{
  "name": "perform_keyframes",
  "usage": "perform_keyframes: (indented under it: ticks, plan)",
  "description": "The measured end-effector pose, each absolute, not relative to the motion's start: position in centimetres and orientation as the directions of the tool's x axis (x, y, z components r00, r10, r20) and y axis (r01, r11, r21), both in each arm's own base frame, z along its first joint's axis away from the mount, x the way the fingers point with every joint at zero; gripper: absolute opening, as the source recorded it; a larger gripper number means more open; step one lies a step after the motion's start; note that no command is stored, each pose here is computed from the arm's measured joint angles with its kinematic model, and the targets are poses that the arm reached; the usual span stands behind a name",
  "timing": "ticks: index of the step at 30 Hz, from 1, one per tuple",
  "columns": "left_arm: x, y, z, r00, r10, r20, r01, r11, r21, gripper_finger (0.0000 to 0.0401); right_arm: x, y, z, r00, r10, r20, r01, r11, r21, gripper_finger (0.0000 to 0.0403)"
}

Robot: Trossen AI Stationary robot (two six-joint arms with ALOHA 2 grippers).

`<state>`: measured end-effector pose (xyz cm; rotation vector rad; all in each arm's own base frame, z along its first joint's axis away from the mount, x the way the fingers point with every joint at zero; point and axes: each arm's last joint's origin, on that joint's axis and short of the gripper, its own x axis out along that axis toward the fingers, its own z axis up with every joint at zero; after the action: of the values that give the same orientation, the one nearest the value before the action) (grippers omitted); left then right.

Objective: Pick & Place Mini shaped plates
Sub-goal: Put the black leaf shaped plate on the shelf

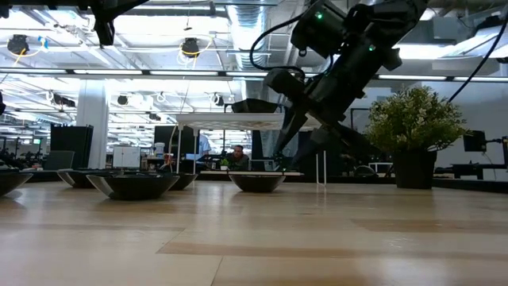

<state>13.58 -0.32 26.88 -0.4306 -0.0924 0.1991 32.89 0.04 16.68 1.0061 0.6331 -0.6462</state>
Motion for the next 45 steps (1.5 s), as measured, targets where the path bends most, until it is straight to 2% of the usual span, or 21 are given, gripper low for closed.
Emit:
perform_keyframes:
  ticks: [7,13,36,45]
  plan:
    - [13.6,-0.3,26.9,0.976,0.211,0.046,-0.172,0.89,-0.423,0.015,32.9,-0.5,16.3,0.632,-0.204,-0.748,0.757,0.369,0.539,0.0137]
    - [13.6,-0.3,26.9,0.977,0.21,0.046,-0.172,0.89,-0.423,0.015,33.1,-0.4,15.0,0.605,-0.183,-0.774,0.78,0.33,0.532,0.0142]
    - [13.9,-0.3,26.7,0.977,0.21,0.028,-0.18,0.89,-0.418,0.015,34.5,-1.4,13.4,0.648,-0.197,-0.735,0.757,0.275,0.593,0.0131]
    - [13.9,-0.3,26.7,0.977,0.211,0.028,-0.18,0.89,-0.418,0.015,34.5,-1.4,13.4,0.647,-0.2,-0.736,0.759,0.265,0.595,0.0089]
